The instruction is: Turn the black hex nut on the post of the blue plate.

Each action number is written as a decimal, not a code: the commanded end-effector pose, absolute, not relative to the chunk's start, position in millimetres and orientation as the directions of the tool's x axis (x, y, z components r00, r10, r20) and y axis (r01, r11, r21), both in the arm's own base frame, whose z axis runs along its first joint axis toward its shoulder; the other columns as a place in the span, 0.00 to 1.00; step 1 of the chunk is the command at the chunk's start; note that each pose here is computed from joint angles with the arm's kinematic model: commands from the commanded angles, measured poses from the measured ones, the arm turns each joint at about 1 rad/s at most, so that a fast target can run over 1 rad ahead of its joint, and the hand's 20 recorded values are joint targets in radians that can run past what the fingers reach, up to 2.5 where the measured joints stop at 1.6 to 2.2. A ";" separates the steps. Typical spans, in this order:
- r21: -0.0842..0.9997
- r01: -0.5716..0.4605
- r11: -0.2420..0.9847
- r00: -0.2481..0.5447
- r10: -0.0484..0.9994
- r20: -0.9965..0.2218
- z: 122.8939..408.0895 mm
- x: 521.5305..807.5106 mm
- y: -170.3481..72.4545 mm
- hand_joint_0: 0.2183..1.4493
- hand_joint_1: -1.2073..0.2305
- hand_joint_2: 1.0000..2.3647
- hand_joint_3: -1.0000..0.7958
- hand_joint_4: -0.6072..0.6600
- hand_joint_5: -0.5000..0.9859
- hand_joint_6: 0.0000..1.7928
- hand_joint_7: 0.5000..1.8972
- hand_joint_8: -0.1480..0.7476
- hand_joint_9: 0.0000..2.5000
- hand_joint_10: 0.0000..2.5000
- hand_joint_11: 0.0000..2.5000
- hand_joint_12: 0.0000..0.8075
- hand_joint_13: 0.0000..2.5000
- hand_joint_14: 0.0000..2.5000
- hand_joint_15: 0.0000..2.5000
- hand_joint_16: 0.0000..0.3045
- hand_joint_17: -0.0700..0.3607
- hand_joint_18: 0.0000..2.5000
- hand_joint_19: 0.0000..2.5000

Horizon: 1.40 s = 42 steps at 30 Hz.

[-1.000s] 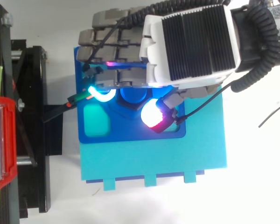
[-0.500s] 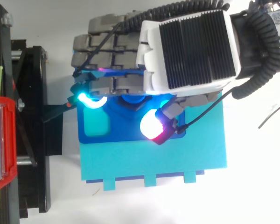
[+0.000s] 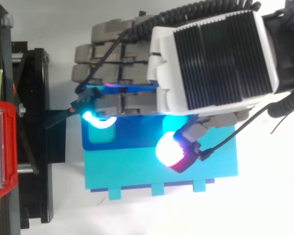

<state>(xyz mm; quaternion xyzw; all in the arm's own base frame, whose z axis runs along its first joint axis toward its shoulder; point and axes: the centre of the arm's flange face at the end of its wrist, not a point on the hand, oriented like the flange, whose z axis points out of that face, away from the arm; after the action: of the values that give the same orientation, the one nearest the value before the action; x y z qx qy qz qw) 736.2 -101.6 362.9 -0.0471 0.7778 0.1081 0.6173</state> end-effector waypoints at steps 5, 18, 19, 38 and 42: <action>0.123 -0.181 0.976 -0.293 0.066 -0.954 380.9 710.4 -115.3 0.15 0.37 0.00 0.28 0.61 0.16 0.28 0.16 0.50 0.10 0.00 0.00 0.55 0.11 0.00 0.02 0.20 0.48 0.11 0.09; 0.293 -0.049 0.955 -0.125 0.285 -0.950 405.2 601.3 -125.1 0.15 0.38 0.00 0.28 0.62 0.17 0.28 0.16 0.50 0.11 0.00 0.00 0.54 0.11 0.00 0.02 0.20 0.48 0.11 0.09; 0.295 -0.045 0.954 -0.119 0.288 -0.950 405.6 597.9 -125.5 0.15 0.38 0.00 0.28 0.62 0.17 0.28 0.16 0.51 0.11 0.00 0.00 0.54 0.11 0.00 0.02 0.20 0.48 0.11 0.09; 0.438 0.045 0.898 -0.161 0.439 -0.884 401.5 552.5 -140.7 0.15 0.37 0.00 0.28 0.63 0.17 0.28 0.16 0.51 0.12 0.00 0.00 0.55 0.11 0.00 0.03 0.20 0.48 0.10 0.10; 0.446 0.051 0.894 -0.167 0.448 -0.879 400.2 550.9 -145.0 0.15 0.37 0.00 0.28 0.63 0.17 0.28 0.16 0.51 0.12 0.00 0.00 0.54 0.11 0.00 0.02 0.20 0.48 0.10 0.10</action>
<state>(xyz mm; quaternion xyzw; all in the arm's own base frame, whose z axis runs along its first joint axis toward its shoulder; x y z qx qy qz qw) 552.7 -141.3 401.4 0.1623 0.7453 0.1580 0.6270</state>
